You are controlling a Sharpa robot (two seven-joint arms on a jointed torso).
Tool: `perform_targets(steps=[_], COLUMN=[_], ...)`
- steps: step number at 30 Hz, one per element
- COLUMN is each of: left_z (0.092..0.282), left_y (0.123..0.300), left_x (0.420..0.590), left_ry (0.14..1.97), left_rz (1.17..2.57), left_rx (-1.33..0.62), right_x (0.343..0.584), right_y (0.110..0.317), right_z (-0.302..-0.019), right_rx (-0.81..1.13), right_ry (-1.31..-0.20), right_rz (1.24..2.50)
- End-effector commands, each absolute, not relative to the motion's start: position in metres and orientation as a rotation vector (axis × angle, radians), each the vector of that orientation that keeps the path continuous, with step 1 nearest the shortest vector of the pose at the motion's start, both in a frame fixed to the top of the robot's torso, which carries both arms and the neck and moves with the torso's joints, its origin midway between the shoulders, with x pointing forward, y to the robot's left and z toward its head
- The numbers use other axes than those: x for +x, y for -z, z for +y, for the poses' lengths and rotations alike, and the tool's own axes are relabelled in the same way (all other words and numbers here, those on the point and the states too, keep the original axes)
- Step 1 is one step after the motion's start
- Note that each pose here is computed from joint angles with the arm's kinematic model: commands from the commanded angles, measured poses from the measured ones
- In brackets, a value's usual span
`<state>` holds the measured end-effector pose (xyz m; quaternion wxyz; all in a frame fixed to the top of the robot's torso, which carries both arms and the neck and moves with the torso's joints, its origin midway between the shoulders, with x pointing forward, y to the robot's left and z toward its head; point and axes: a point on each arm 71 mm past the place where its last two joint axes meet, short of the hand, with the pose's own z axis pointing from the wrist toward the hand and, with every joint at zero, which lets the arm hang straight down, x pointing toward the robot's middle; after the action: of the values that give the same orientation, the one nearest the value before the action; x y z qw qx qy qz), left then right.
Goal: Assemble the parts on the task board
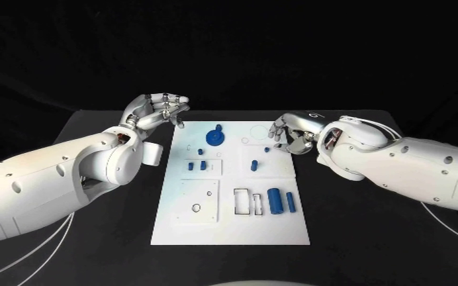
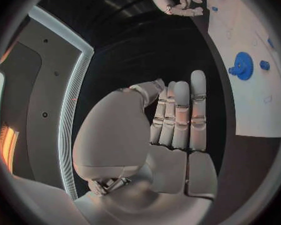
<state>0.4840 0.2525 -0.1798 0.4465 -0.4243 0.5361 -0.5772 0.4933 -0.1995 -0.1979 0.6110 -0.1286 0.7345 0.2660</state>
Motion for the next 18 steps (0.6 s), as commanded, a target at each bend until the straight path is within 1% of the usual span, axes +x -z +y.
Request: perform_targets(steps=[1, 8, 18], left_z=[0.252, 0.25, 0.247], left_y=[0.176, 0.176, 0.175], left_x=[0.482, 0.48, 0.479], left_ry=[1.511, 1.54, 1.552], left_rz=[1.249, 1.242, 1.243], left_rx=[-1.106, -1.113, -1.115], right_x=[0.493, 0.494, 0.493], right_y=[0.201, 0.201, 0.209], right_z=[-0.194, -0.181, -0.172], right_rx=[-0.436, -0.463, -0.483], right_ry=[-0.489, -0.481, -0.48], right_rz=[1.687, 1.661, 1.684])
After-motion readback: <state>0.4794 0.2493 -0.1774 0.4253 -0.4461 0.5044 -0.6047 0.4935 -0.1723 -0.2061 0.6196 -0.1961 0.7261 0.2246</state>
